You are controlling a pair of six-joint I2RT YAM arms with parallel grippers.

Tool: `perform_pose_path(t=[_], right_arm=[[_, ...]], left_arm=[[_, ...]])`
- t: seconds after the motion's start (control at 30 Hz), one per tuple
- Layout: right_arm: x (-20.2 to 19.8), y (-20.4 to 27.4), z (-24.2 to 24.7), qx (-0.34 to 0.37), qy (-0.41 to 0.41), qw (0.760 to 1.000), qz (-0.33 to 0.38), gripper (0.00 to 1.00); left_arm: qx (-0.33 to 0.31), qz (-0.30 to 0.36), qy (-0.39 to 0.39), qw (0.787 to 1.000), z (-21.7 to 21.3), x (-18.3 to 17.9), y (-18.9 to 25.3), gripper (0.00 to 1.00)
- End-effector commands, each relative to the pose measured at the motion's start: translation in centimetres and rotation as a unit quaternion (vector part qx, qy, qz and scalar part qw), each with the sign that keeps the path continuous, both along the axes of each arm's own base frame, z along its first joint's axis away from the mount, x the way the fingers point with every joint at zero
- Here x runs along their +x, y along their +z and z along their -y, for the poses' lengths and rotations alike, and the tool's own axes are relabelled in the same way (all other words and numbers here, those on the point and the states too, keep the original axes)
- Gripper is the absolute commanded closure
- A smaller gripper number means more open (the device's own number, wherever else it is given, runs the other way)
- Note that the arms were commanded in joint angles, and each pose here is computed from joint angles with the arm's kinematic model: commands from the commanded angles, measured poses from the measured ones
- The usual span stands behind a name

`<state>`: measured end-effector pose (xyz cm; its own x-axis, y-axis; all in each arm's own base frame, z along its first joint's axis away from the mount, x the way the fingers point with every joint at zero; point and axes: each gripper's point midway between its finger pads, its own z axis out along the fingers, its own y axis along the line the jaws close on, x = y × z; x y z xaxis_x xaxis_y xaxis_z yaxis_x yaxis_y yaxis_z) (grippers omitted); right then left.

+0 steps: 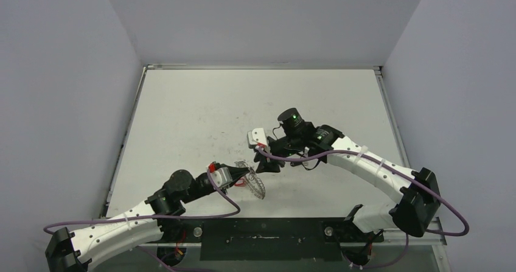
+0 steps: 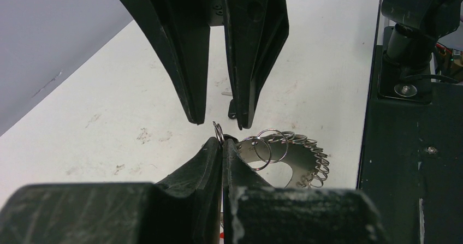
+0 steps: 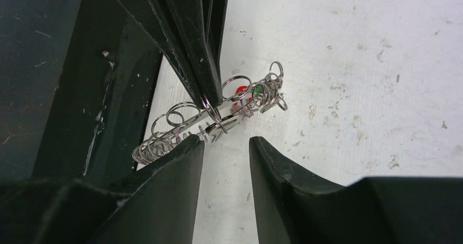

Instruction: Put the keys on the keyring

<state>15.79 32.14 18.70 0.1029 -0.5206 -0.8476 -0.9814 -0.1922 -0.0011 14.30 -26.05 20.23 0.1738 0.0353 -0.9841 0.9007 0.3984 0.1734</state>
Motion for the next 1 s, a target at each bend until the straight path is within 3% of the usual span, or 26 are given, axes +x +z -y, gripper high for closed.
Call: perform_pose_path(t=[0.0, 0.67, 0.97], right_arm=[[0.2, 2.9, -0.8, 0.055, 0.008, 0.998, 0.029, 0.62], [-0.3, 2.2, -1.5, 0.053, 0.026, 0.998, -0.002, 0.73], [0.0, 1.8, -1.5, 0.041, 0.021, 0.999, -0.004, 0.95]], left_arm=[[-0.05, 0.027, -0.001, 0.998, 0.1, 0.0, 3.2, 1.0], [-0.049, 0.028, -0.001, 0.998, 0.1, -0.1, 3.2, 1.0], [-0.047, 0.027, -0.001, 0.999, 0.1, -0.1, 3.1, 1.0]])
